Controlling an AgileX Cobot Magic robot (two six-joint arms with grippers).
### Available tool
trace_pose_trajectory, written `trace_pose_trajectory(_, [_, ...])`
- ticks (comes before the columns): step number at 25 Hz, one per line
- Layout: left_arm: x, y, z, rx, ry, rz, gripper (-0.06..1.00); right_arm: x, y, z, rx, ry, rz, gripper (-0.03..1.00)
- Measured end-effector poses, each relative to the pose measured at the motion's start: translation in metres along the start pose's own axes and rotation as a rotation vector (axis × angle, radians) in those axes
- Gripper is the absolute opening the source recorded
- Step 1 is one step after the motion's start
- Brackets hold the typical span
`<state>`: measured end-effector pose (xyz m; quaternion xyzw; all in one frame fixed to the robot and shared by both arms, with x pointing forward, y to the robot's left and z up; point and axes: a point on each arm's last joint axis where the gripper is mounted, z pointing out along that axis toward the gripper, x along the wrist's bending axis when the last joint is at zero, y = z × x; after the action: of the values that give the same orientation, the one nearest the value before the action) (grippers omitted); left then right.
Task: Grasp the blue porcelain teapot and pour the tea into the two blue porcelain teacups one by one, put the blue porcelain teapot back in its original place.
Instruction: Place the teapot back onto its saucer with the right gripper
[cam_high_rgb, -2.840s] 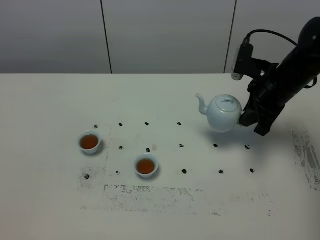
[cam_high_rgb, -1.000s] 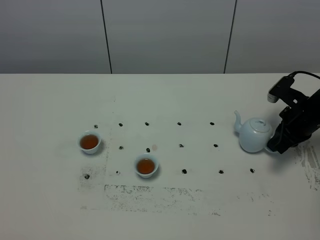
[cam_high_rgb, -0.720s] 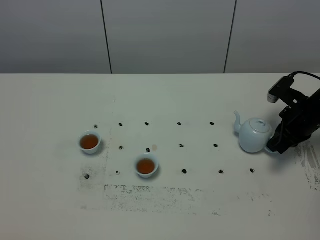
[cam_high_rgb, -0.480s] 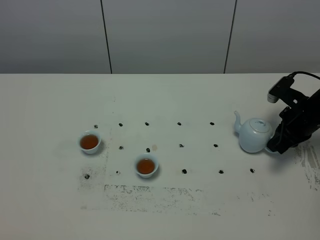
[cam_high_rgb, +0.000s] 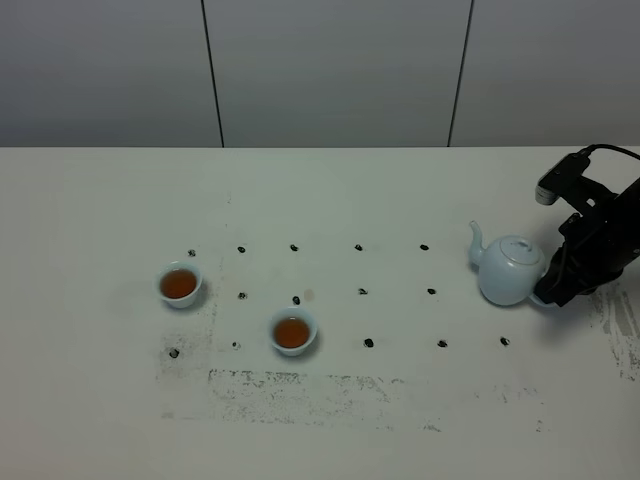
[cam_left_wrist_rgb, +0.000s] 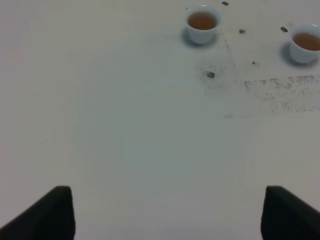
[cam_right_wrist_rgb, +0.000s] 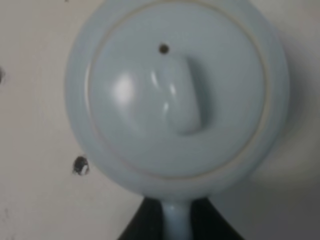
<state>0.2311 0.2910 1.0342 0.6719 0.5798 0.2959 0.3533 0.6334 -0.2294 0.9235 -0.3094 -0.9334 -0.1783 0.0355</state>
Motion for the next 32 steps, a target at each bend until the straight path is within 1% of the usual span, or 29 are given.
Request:
trace_pose_trajectory(7, [0.0000,0.0000,0.0000,0.000,0.000,0.000,0.76,-0.0002,-0.0010,0.0025,0.008,0.009,0.003,0.04])
trace_pose_trajectory(17, [0.0000,0.0000,0.0000,0.000,0.000,-0.001,0.76,0.0017,0.0033,0.0043,-0.042,0.040,0.039,0.04])
trace_pose_trajectory(22, [0.0000,0.0000,0.0000,0.000,0.000,-0.001,0.76,0.0020,0.0039,0.0043,-0.049,0.044,0.045,0.04])
trace_pose_trajectory(29, [0.0000,0.0000,0.0000,0.000,0.000,-0.001,0.76,0.0013,0.0017,0.0027,-0.023,0.028,0.021,0.04])
trace_pose_trajectory(32, [0.0000,0.0000,0.0000,0.000,0.000,-0.001,0.76,0.0058,0.0046,-0.0054,0.014,-0.023,-0.045,0.04])
